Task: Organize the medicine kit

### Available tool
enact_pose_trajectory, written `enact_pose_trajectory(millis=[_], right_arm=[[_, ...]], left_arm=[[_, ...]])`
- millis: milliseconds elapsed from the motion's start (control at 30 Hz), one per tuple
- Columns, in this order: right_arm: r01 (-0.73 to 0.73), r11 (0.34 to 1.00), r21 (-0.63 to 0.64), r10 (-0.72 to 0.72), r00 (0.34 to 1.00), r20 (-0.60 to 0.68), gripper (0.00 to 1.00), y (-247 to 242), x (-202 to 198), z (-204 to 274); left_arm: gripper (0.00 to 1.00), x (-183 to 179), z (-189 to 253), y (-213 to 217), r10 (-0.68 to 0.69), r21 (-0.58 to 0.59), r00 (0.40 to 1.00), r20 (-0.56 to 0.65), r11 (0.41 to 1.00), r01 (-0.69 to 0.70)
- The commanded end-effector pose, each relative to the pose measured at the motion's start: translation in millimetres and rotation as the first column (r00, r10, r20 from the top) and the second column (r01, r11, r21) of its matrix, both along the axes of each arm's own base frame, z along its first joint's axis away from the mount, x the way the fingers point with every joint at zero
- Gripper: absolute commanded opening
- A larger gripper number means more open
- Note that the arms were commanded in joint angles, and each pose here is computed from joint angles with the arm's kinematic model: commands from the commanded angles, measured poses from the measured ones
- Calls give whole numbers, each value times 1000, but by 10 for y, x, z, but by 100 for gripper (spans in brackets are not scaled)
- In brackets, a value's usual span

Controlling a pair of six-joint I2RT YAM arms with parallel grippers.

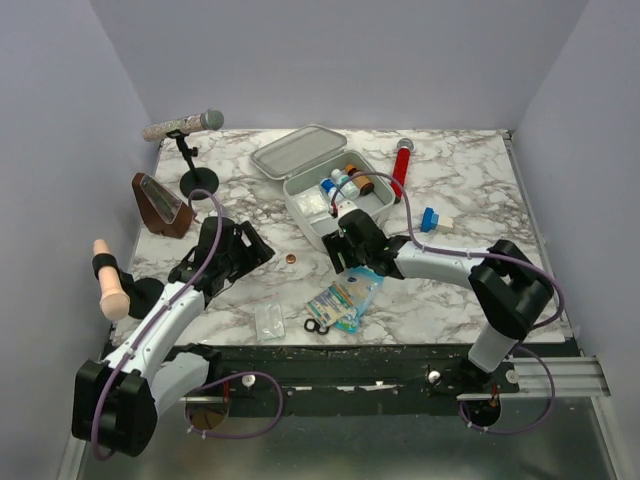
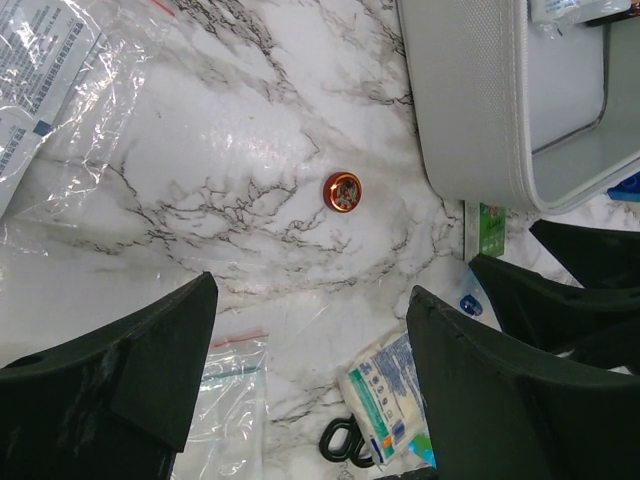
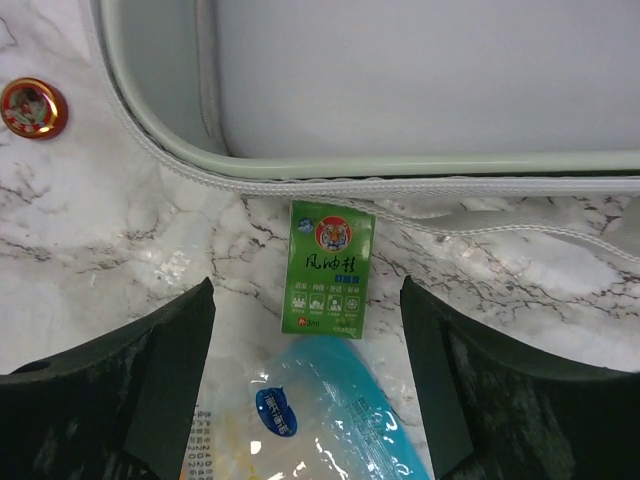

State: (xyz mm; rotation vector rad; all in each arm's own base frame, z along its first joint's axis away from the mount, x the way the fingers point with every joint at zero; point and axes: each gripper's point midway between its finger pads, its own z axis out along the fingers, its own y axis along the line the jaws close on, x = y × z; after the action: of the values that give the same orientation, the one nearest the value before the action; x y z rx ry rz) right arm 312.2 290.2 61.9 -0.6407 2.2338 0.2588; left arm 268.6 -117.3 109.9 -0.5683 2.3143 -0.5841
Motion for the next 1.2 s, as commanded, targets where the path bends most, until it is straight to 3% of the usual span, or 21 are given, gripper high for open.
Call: enact_pose_trajectory(millis=[0,200,400,533,767,900,1000,1167], right_arm=[[33,999,-19,-33,999,-22,82,-6,18,-235],[75,995,-63,-75,997,-13,78,-88,65,-408],[56,995,-77,-59,997,-45,64,-124,-21,-545],[35,999,-12,-35,998,-44,50,-116,-125,-403],[-121,974,191,129,991,-32,42,32,-509,234],[-250,911,328,272,962,-24,43,208,-776,629],[-312,859,407,350,936,-20,43,318,-930,845],[-390,797,462,441,898,-2,42,470,-1030,994]], left_arm=[[87,-113,-24,19,6,-9,1000,-8,1000,-6],[87,-132,-33,36,11,-4,1000,-8,1000,-11],[87,-131,-41,37,14,-4,1000,-13,1000,-14],[87,-131,-33,43,16,-3,1000,-10,1000,-16],[87,-24,94,-57,0,-51,1000,29,999,1],[87,57,282,-330,-88,-171,991,101,980,104],[87,69,619,-672,-189,-314,951,244,913,262],[87,-1,1053,-1071,-317,-302,877,361,850,432]])
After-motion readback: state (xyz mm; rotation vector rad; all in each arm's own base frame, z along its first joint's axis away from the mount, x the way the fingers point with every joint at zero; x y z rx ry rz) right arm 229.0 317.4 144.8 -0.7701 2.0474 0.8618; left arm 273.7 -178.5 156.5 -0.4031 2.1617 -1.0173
